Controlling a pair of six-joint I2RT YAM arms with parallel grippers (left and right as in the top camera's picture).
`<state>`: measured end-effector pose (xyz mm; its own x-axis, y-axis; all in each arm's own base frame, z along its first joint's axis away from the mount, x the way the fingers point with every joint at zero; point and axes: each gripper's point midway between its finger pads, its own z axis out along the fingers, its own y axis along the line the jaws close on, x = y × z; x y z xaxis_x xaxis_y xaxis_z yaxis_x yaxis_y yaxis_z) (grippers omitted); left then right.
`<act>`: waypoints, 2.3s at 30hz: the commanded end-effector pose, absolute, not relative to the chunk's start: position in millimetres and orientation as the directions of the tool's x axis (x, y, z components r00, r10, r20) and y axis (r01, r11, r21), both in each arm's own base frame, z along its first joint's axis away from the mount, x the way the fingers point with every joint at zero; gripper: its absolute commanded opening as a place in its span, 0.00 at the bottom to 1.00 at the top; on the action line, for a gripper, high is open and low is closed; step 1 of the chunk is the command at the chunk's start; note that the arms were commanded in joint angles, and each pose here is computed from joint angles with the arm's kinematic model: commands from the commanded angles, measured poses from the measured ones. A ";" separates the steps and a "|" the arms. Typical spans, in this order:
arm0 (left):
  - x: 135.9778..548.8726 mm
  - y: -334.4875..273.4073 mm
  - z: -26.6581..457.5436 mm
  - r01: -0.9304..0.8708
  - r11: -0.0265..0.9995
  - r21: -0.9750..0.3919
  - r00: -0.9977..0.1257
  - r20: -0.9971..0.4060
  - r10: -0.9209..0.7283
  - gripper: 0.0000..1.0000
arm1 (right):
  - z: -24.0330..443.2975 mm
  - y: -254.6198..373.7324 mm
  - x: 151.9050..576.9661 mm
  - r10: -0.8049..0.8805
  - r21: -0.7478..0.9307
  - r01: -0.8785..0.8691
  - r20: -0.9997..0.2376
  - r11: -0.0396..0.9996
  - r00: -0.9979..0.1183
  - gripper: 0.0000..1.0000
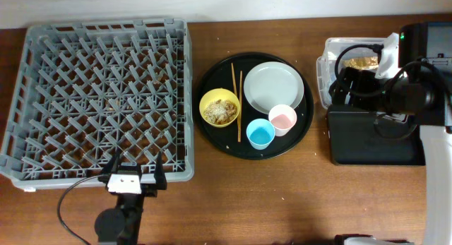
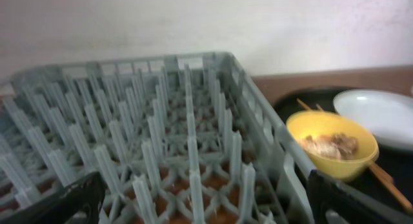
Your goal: Sort waste into correct bins and load items into the dishwasher rack
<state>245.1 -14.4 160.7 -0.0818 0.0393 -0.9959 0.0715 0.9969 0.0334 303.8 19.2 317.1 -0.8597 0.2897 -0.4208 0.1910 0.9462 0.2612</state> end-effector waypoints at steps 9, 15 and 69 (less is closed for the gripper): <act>317.1 -57.7 294.7 0.269 0.960 -0.079 -0.481 -0.875 0.063 0.99 | 313.9 18.9 302.5 0.253 0.233 0.166 -0.419 0.958 -0.872 0.98; 386.4 -137.0 290.6 0.420 0.904 -0.077 -0.687 -0.678 0.261 0.99 | 313.5 18.9 301.7 0.253 0.232 0.167 -0.417 0.958 -0.873 0.98; 468.9 58.8 230.0 -0.393 0.919 -0.037 -0.832 -0.410 -0.373 0.99 | 78.7 305.2 382.8 -0.736 -0.023 -0.770 -0.313 0.637 -0.600 0.47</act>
